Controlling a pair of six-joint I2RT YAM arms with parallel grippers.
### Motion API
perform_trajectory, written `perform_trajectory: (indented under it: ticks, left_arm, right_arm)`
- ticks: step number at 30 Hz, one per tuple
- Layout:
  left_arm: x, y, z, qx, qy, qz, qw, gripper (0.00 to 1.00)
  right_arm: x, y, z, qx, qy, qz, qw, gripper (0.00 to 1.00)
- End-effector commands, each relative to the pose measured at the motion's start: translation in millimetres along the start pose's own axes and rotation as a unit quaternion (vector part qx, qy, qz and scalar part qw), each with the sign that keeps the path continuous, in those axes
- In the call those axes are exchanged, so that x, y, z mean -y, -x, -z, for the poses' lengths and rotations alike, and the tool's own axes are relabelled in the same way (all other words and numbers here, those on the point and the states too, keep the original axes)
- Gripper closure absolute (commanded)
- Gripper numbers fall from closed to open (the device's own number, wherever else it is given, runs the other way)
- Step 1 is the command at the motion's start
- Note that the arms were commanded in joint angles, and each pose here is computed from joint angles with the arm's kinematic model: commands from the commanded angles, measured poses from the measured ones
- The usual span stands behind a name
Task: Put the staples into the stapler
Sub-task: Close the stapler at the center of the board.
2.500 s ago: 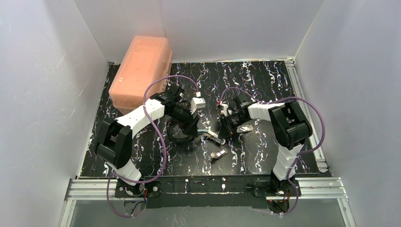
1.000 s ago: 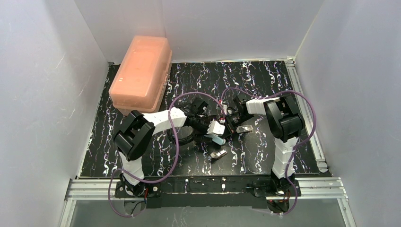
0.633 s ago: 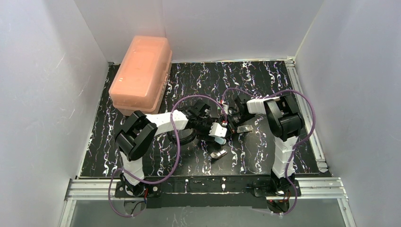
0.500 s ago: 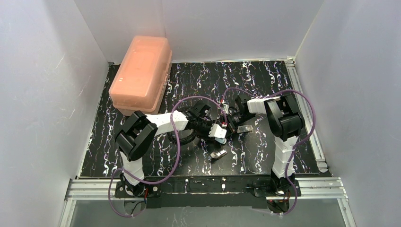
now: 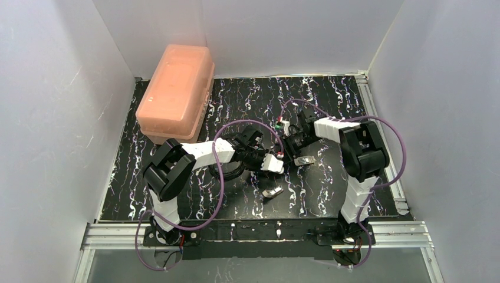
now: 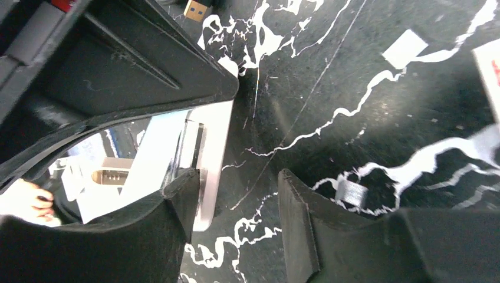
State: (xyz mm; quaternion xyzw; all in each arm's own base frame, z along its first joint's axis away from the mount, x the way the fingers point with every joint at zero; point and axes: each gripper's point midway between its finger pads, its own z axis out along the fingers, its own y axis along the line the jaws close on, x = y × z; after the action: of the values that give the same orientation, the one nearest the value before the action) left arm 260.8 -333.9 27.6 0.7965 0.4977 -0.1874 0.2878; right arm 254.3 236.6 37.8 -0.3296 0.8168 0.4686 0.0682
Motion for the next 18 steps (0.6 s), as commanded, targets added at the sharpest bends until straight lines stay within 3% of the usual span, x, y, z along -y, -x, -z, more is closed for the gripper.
perform_trajectory:
  ticks: [1, 11, 18]
  left_arm:
    - [22, -12, 4, -0.025, -0.024, 0.051, 0.998, 1.0]
    - [6, -7, 14, -0.015, 0.005, 0.101, 0.995, 1.0]
    - [-22, 12, 34, -0.015, 0.046, 0.183, 0.982, 1.0]
  right_arm:
    - [-3, 35, 37, 0.038, -0.054, 0.067, 0.996, 0.4]
    - [-4, 46, 69, 0.08, -0.06, 0.054, 0.993, 0.36]
    - [-20, 62, 85, 0.14, -0.034, -0.036, 0.989, 0.21]
